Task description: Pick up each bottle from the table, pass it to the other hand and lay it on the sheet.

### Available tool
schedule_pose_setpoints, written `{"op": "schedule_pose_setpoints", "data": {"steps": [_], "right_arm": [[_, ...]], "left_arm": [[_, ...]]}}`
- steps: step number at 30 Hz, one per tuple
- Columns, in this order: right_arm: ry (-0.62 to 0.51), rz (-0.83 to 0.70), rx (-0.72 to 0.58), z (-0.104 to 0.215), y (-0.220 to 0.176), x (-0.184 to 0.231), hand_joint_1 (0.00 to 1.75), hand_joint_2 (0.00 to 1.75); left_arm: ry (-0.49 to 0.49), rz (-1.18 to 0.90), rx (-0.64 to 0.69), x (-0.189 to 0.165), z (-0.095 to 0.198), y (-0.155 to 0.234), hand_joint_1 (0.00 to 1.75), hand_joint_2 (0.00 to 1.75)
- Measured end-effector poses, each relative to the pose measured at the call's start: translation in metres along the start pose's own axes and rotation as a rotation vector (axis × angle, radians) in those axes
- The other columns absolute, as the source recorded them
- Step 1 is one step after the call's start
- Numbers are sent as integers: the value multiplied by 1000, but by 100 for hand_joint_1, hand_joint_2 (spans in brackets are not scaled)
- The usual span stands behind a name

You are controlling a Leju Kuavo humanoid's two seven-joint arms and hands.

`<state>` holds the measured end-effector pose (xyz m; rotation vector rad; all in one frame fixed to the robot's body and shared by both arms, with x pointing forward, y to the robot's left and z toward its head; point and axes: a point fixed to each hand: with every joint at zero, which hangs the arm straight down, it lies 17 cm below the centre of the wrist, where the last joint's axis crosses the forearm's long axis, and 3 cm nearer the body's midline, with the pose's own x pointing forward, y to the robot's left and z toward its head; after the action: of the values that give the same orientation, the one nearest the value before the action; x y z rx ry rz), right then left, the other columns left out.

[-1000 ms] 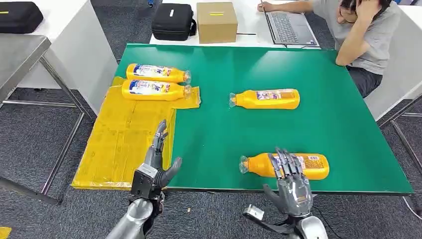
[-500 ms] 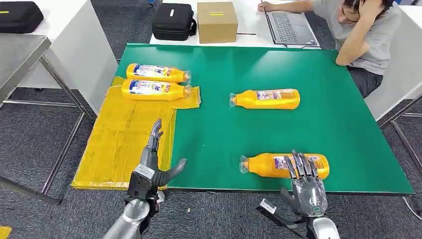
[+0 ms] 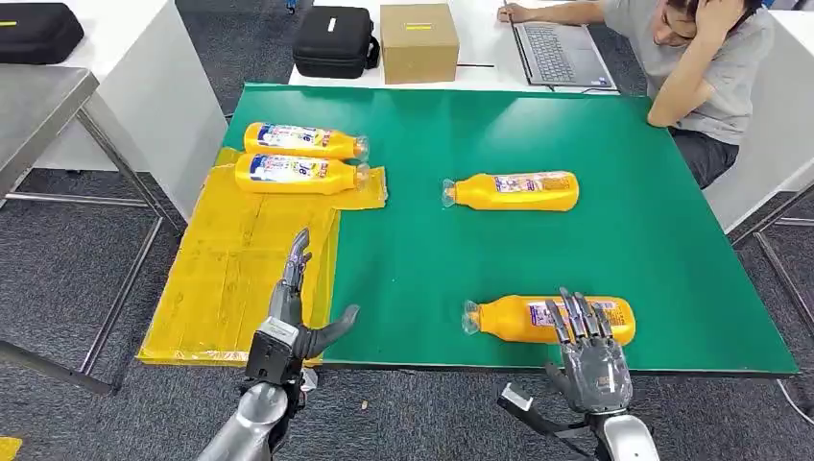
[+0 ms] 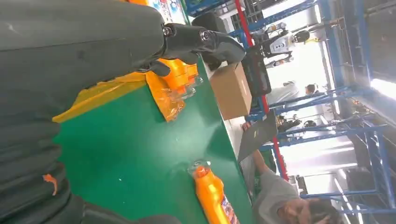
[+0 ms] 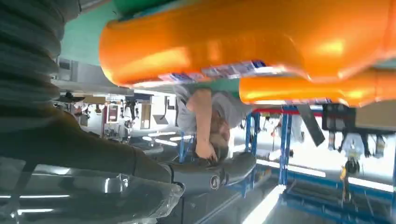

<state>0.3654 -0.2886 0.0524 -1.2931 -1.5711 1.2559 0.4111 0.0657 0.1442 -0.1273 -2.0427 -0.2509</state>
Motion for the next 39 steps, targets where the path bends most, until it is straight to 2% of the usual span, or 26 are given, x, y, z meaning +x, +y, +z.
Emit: {"op": "schedule_pose_setpoints", "data": {"steps": [19, 39], "right_arm": [[30, 33, 116, 3, 25, -31, 0, 175], [91, 59, 136, -2, 39, -74, 0, 175]], "left_arm": [[13, -14, -13, -6, 3, -2, 0, 175], [27, -5, -23, -10, 5, -6, 0, 175]]}}
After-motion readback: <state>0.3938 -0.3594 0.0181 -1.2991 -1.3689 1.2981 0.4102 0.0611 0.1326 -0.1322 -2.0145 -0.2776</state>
